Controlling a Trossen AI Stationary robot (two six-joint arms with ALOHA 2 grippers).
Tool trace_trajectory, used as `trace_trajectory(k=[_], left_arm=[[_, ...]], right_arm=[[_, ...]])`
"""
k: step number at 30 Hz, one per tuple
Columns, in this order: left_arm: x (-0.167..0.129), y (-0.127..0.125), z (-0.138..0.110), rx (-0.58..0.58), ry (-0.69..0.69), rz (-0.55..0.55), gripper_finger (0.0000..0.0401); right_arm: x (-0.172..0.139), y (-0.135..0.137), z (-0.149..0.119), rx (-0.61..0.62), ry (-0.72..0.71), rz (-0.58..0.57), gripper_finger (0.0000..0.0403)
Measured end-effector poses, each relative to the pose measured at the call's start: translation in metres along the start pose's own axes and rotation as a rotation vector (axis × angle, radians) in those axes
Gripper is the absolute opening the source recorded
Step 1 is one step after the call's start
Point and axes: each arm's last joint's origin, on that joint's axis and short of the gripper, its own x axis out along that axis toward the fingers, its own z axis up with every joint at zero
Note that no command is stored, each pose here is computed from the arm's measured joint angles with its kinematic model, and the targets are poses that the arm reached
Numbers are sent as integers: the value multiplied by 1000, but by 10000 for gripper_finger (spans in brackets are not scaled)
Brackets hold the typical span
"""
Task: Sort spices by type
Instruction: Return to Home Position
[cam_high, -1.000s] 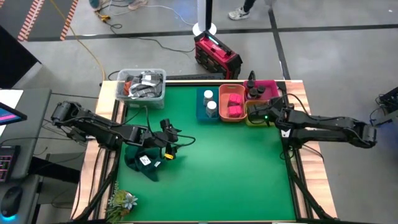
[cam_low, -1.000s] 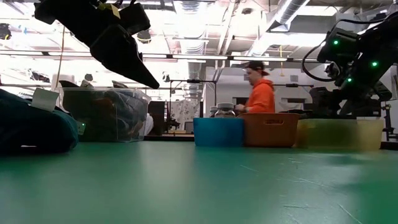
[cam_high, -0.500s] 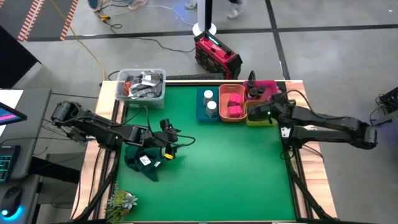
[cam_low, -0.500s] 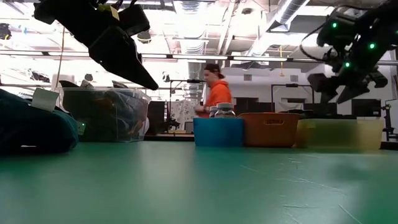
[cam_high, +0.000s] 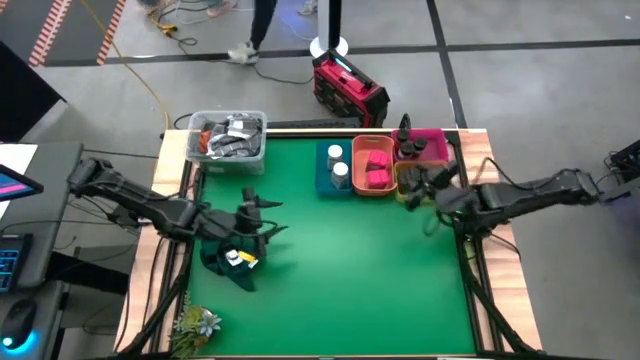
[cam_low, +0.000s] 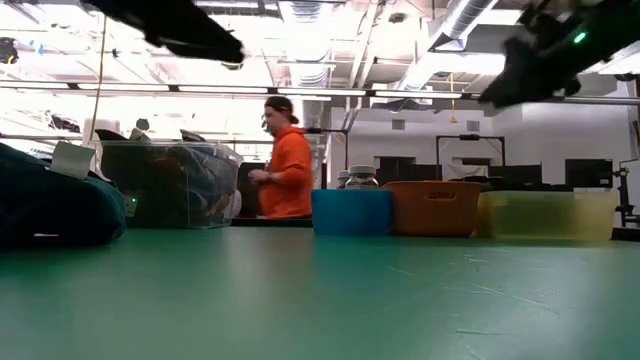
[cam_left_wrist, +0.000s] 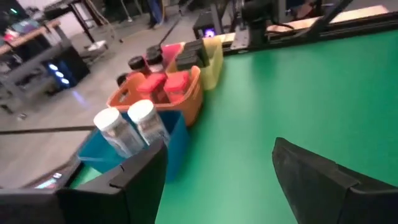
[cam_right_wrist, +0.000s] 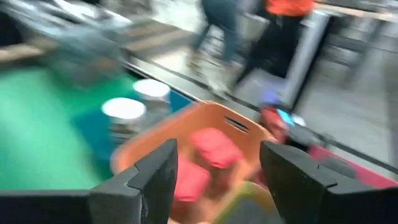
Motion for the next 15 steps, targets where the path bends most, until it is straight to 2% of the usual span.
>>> trace_trajectory(k=[3, 6, 12, 15], left_arm=[[-11, 3, -14, -45, -22, -17, 272], [-18, 7, -25, -87, -103, -21, 271], [-17, 18, -46, -132, -299, -112, 271], [-9, 30, -49, -157, -288, -114, 271]], right_arm=[[-18, -2, -3, 18, -57, 144, 256], [-31, -5, -15, 40, -106, 276, 256], [-36, -9, -40, 126, -234, 431, 255], [-34, -9, -47, 151, -307, 539, 252]])
